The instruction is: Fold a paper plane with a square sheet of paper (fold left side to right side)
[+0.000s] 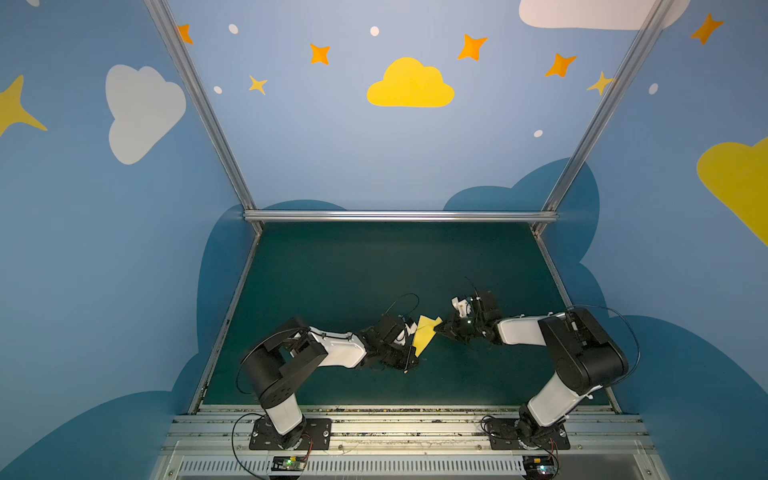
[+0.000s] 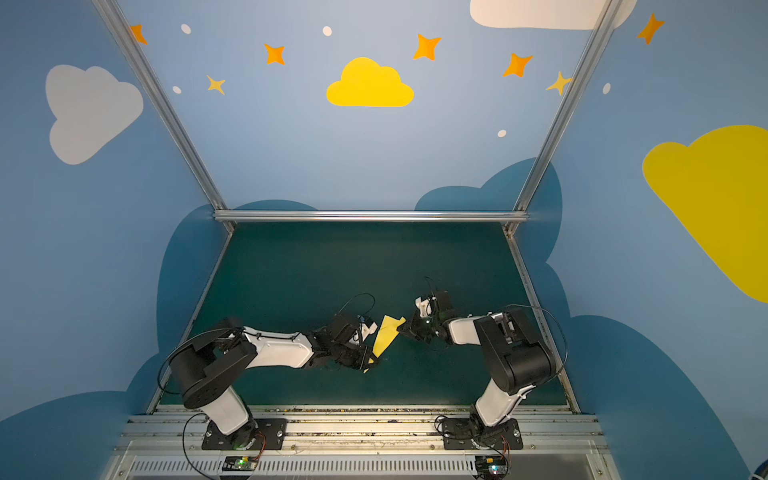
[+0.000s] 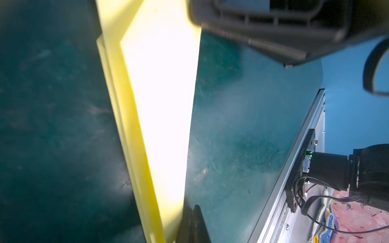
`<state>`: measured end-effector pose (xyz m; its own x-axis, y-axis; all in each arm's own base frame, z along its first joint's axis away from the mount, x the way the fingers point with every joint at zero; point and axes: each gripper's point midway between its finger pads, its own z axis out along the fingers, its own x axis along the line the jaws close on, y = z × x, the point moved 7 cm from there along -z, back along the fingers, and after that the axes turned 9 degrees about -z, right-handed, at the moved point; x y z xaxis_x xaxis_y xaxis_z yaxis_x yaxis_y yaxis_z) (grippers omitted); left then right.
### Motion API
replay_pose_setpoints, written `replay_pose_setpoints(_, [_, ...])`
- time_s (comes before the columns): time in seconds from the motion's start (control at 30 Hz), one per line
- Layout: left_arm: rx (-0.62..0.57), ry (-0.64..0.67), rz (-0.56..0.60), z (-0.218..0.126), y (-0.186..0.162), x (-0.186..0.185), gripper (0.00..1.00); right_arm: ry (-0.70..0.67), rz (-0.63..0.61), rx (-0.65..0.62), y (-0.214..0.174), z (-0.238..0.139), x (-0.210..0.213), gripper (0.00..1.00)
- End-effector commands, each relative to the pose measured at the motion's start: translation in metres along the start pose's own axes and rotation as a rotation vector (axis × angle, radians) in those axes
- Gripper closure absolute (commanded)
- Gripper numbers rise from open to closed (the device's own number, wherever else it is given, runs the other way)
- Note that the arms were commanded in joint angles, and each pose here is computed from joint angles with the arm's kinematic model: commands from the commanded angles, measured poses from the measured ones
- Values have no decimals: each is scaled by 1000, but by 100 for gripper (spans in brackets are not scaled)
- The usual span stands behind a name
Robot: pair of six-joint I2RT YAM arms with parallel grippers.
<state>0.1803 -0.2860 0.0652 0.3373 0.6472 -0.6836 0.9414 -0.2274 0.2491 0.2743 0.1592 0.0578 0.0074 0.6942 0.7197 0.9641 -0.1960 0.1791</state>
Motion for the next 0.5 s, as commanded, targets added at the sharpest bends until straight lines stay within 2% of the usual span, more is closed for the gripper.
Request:
replay_pose_setpoints(0.0, [135, 174, -100, 10, -39, 43, 97, -216, 130, 40, -11, -4, -50, 100])
replay_pose_setpoints(0.23, [135, 166, -105, 11, -37, 44, 97, -196, 188, -24, 15, -20, -58, 100])
replay_pose_setpoints(0.33, [134, 162, -107, 11, -37, 44, 97, -152, 133, -65, 19, -35, -34, 100])
replay_pose_setpoints(0.47, [130, 159, -111, 11, -37, 45, 97, -126, 25, -65, 2, -52, 1, 100])
